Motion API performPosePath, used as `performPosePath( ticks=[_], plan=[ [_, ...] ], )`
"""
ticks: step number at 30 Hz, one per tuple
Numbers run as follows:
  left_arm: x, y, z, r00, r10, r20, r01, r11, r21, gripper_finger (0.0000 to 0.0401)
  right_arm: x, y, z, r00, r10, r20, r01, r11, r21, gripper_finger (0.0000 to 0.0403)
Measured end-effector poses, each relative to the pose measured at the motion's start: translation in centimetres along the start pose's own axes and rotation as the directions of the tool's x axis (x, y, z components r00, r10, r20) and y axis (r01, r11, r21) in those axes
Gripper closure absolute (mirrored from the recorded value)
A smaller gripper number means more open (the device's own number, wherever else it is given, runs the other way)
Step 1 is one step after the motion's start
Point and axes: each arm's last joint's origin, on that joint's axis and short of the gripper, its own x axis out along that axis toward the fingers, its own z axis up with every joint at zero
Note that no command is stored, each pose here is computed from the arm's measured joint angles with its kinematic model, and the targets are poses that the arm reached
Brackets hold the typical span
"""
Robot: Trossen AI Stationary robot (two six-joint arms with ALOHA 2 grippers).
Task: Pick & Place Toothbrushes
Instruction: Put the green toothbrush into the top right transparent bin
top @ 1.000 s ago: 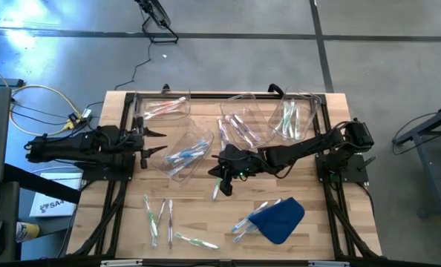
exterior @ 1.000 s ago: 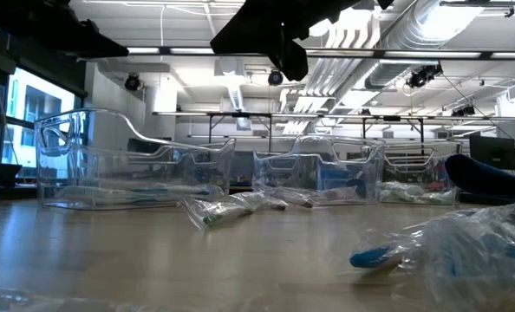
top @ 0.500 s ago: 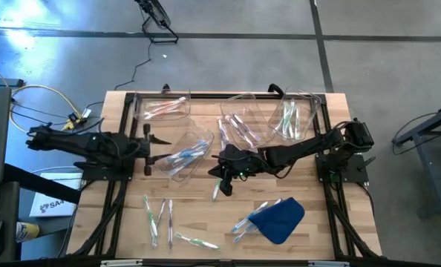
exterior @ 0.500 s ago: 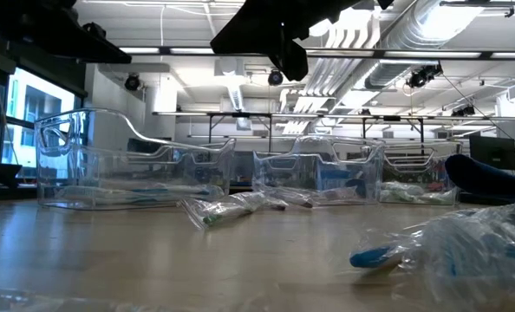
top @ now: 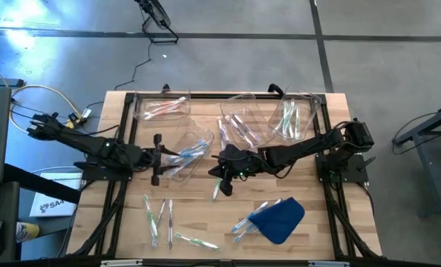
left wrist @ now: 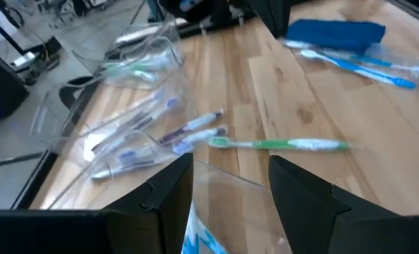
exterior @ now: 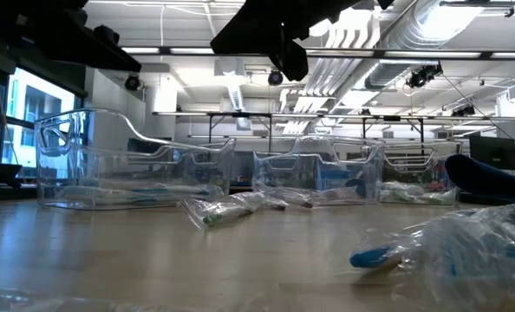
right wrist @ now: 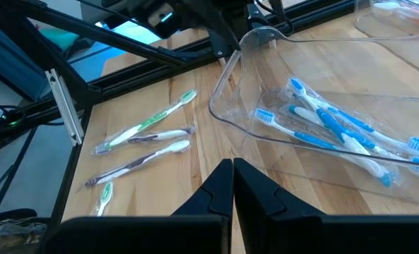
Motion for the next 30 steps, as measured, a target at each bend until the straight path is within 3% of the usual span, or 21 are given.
performPosePath(
  ticks=[11, 16, 21, 30],
  plan=[
    [0.5, -0.4, -0.2, 1.0, -0.012, -0.026, 0.012, 1.0, -0.022, 0.0221, 0.0, 0.0, -0.1, 1.0, -0.005, -0.012, 0.005, 1.0, 0.0, 0.0398],
    [0.5, -0.5, 0.1, 0.999, -0.049, 0.006, 0.049, 0.998, -0.029, 0.0221, -0.1, 0.3, -0.2, 1.0, -0.008, 0.001, 0.008, 0.999, 0.051, 0.0398],
    [0.5, -0.6, 0.2, 0.995, -0.095, 0.016, 0.094, 0.995, 0.017, 0.0221, -0.6, 2.8, -0.8, 0.995, -0.052, 0.091, 0.054, 0.998, -0.025, 0.04],
    [0.5, -0.6, 0.3, 0.995, -0.095, 0.024, 0.095, 0.995, 0.019, 0.0221, -1.5, 5.3, -1.8, 0.959, -0.19, 0.209, 0.195, 0.981, -0.008, 0.04]
  ],
)
